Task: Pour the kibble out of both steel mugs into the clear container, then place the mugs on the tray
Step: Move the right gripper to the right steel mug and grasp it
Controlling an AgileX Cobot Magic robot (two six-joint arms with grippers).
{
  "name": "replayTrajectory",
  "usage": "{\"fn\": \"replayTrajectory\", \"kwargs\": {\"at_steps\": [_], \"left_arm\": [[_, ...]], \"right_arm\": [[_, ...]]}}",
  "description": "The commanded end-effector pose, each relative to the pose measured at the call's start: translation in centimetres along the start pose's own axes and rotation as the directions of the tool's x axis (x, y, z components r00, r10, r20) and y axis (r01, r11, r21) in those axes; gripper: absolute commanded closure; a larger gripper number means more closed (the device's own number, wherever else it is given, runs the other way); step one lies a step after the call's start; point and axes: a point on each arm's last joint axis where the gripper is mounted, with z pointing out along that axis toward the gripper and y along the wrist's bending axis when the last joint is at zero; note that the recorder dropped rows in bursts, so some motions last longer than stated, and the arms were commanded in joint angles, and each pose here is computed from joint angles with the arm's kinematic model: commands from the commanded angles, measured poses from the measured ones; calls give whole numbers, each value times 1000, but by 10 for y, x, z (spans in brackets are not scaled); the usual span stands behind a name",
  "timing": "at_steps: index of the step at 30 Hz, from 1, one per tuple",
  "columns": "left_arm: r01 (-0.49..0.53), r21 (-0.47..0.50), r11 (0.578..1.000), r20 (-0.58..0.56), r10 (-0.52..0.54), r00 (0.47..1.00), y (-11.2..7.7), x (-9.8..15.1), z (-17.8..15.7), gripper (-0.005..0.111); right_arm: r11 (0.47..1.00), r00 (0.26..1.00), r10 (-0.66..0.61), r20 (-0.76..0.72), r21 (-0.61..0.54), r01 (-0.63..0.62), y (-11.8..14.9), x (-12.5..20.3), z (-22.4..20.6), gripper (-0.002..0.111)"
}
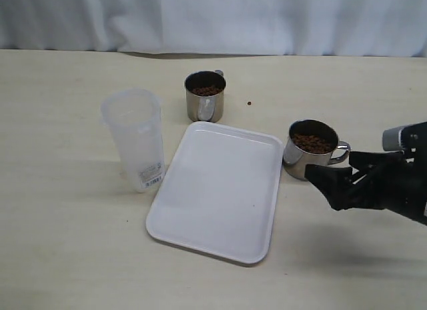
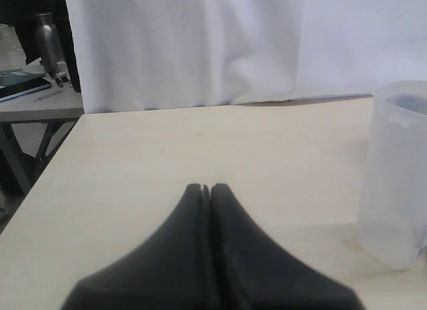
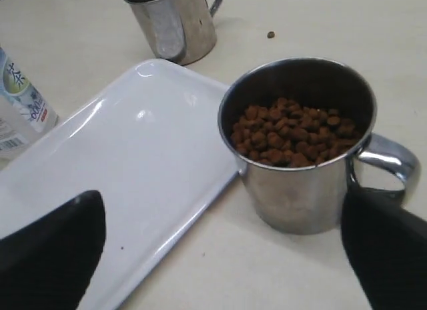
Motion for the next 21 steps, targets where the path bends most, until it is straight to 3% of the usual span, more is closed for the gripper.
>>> {"fn": "replayTrajectory", "kwargs": {"at_steps": [1, 13, 21], "left_arm": [[4, -3, 1000, 12, -4, 1000, 0, -3, 0, 107], [4, -3, 1000, 12, -4, 1000, 0, -3, 0, 107], [4, -3, 1000, 12, -4, 1000, 0, -3, 0, 107]], "right_arm": [[1000, 1000, -14, -7, -19, 14, -10, -4, 17, 30], [998, 994, -53, -91, -34, 50, -30, 5, 48, 30], [984, 986, -166, -23, -73, 163, -38, 2, 66, 30]]}}
